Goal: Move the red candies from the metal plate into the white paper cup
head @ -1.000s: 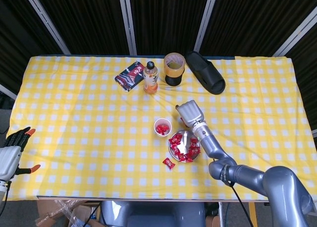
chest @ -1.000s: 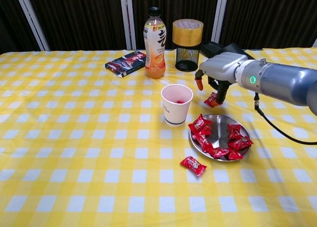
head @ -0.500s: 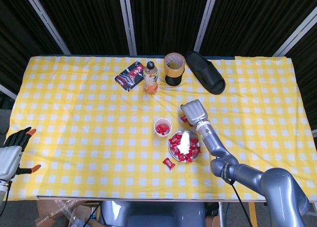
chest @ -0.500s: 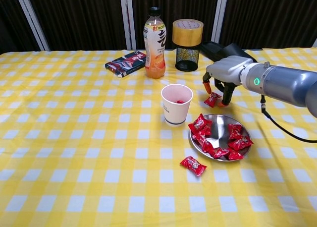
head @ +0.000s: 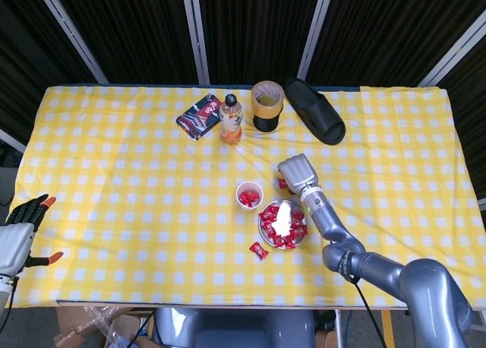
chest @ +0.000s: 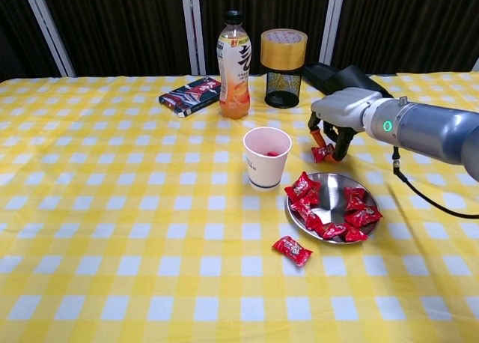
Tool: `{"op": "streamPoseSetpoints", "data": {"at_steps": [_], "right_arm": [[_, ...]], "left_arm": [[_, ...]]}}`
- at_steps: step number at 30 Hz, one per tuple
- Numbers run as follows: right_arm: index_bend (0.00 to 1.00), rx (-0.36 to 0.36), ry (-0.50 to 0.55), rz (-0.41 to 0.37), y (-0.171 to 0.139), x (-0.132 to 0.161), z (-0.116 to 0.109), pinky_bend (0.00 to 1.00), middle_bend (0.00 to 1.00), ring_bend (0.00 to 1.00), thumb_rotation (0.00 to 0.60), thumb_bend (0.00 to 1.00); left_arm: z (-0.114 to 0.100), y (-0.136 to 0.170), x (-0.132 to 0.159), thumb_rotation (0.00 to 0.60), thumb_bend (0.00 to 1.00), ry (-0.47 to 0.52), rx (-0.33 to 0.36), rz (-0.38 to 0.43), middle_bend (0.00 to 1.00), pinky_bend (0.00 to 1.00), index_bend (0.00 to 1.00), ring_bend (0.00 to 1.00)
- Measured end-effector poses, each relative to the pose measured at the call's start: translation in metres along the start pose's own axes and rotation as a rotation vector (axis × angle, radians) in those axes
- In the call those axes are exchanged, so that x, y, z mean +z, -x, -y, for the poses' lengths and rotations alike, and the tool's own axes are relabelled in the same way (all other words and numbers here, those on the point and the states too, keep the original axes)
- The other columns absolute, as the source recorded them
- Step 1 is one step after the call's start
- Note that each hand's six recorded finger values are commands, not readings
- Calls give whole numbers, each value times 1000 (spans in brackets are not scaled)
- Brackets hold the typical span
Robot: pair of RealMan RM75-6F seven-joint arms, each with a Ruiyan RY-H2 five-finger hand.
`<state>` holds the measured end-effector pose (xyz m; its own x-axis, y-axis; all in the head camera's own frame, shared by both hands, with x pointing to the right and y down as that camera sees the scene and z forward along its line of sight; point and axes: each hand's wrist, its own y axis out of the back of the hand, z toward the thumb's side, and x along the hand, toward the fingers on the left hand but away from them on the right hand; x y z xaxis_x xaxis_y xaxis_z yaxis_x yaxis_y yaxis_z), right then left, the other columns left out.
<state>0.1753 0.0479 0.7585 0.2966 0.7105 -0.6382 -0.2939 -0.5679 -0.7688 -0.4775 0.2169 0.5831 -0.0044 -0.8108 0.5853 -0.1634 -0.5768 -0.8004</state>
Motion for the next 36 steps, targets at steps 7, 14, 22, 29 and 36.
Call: {"op": "streamPoseSetpoints", "data": {"at_steps": [7, 14, 22, 29, 36], "right_arm": [[598, -31, 8, 4, -6, -5, -13, 987, 783, 880, 600, 368], [599, -86, 34, -4, -21, -7, -42, 987, 783, 880, 600, 368], [600, -168, 51, -48, -56, 7, -86, 987, 783, 880, 600, 368], [600, -227, 62, -102, -85, 38, -115, 987, 783, 880, 600, 367], [600, -225, 67, -120, -85, 66, -113, 987, 783, 880, 600, 368]], "left_arm": [[-1, 0, 1, 600, 50, 0, 2, 4, 0, 0, 0, 0], [-1, 1, 2, 600, 50, -1, 7, 12, 0, 0, 0, 0], [-2, 3, 5, 600, 50, -2, 16, 26, 0, 0, 0, 0], [-2, 3, 6, 600, 50, 7, 14, 32, 0, 0, 0, 0], [-3, 5, 7, 600, 50, 15, 11, 44, 0, 0, 0, 0]]}}
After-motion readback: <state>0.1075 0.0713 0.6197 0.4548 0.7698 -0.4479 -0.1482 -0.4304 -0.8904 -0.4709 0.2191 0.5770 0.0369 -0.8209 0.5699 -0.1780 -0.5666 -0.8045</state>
